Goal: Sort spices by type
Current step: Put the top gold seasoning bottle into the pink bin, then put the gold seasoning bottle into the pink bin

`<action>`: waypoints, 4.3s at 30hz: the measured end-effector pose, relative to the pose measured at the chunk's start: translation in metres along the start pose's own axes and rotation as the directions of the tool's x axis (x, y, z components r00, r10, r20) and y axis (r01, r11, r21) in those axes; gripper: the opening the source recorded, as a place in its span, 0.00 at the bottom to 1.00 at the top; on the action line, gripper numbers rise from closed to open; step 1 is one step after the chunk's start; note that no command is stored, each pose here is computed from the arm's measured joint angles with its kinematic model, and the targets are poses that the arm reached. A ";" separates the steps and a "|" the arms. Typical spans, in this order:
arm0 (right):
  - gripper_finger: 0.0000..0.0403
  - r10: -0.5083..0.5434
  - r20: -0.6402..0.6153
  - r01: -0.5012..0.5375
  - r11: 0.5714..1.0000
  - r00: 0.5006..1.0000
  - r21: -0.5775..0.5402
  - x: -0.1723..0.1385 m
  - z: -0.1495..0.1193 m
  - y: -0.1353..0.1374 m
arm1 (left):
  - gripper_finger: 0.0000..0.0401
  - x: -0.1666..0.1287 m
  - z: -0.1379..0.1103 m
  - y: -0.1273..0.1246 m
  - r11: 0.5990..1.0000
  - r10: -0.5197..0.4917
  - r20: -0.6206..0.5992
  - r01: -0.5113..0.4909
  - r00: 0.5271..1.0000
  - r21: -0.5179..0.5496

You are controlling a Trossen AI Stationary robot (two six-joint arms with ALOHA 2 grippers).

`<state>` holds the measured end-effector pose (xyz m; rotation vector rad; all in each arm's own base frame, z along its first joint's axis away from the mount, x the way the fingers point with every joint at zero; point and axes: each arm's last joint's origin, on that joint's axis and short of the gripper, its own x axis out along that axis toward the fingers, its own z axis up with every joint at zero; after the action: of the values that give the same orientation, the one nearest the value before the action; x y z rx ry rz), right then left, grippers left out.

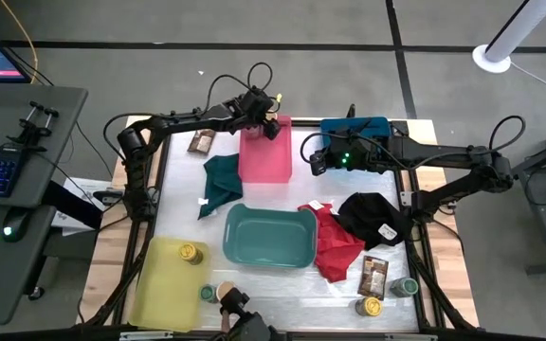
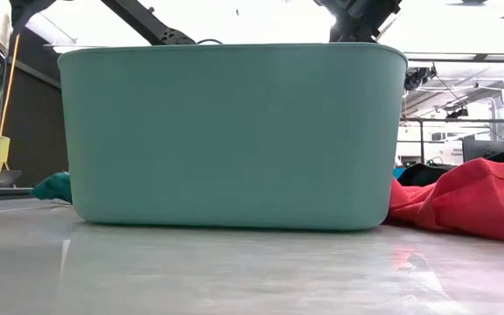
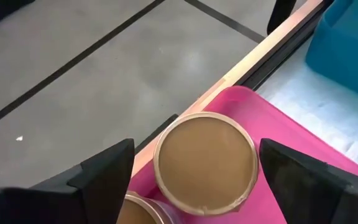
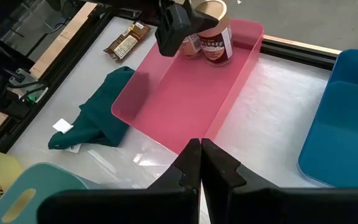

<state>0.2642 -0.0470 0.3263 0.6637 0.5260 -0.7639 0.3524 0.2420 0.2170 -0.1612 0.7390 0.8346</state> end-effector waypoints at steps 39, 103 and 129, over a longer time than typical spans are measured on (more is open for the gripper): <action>0.00 0.182 -0.338 -0.300 0.892 0.923 -0.338 -0.044 -0.043 0.015 | 0.82 -0.345 -0.138 -0.096 0.706 -0.682 -0.065 0.680 0.728 0.197; 0.00 0.110 -0.394 -0.316 0.801 0.913 -0.508 -0.042 -0.045 0.005 | 0.82 -0.340 -0.235 -0.247 0.368 -0.551 -0.468 0.704 0.691 0.607; 0.00 0.103 -0.396 -0.318 0.786 0.912 -0.530 -0.042 -0.045 0.004 | 0.58 -0.317 -0.212 -0.241 0.418 -0.532 -0.595 0.798 0.602 0.434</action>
<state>0.2333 0.0063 0.3242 0.2618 0.9492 -0.2268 0.2737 -0.2017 0.2311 0.0482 1.1838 -0.3337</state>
